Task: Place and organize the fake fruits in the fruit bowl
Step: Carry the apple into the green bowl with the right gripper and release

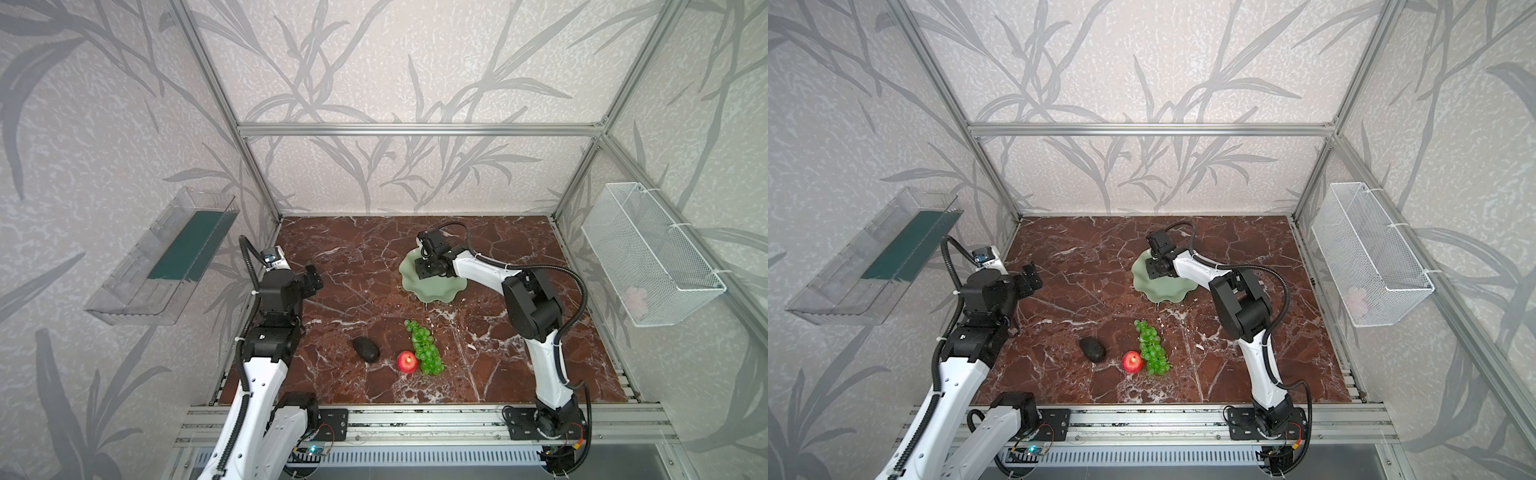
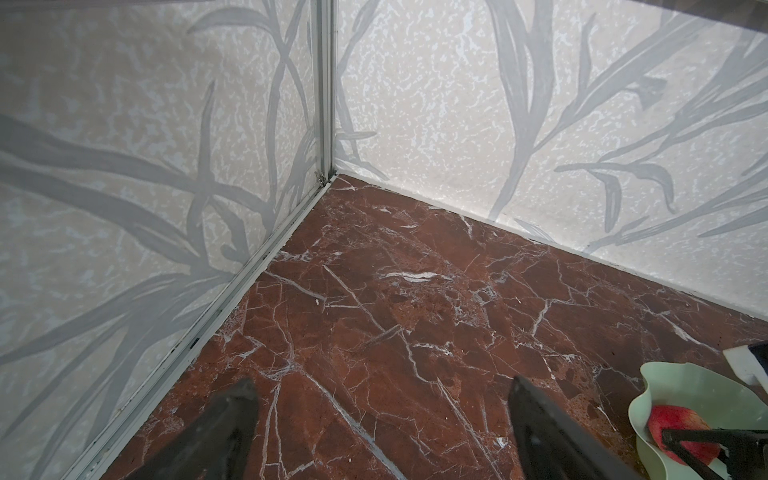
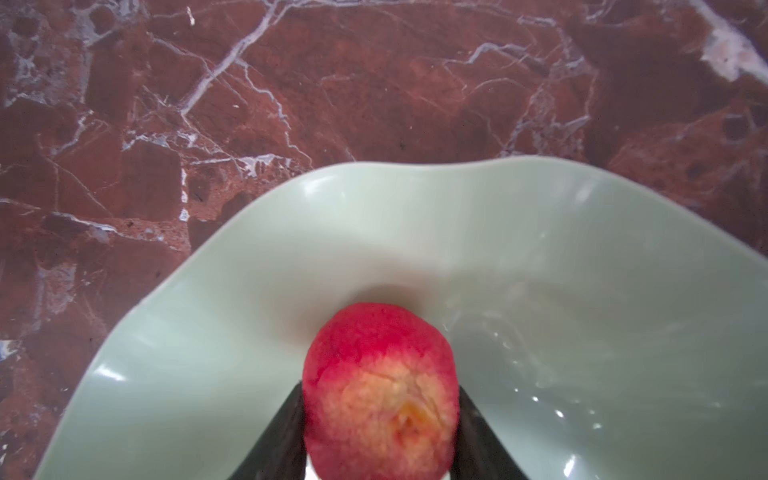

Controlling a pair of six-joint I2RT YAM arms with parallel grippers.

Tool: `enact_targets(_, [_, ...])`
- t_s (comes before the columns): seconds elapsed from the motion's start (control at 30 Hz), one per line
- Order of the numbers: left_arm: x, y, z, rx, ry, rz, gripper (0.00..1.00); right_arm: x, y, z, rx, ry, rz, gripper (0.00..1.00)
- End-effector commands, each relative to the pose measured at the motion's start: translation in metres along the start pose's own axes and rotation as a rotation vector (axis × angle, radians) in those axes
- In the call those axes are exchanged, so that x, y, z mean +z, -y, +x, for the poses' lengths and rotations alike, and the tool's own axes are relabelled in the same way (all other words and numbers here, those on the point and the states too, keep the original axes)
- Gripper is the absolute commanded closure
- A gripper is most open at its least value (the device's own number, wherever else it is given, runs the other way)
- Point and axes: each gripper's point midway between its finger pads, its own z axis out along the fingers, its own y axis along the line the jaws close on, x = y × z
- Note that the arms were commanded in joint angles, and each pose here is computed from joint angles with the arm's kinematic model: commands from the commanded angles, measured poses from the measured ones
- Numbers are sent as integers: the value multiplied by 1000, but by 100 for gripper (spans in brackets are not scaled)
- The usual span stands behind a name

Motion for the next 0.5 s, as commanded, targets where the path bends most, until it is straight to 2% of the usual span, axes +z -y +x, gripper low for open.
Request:
enact_targets(0.0, [-3, -1, -7, -16, 31, -3, 6, 8, 2, 9, 27, -44, -6, 40])
enact_targets(0.13, [-5, 0, -7, -26, 30, 2, 6, -8, 1, -5, 34, -3, -18, 28])
enact_targets(0.27, [-9, 4, 1, -68, -9, 33, 6, -41, 2, -26, 41, 74, -26, 18])
enact_targets(0.4, [-23, 23, 30, -110, -151, 162, 8, -90, 8, -45, 45, 179, -12, 11])
enact_targets(0.47, [-31, 30, 50, -175, -243, 209, 9, -112, 8, -46, 47, 233, -25, 8])
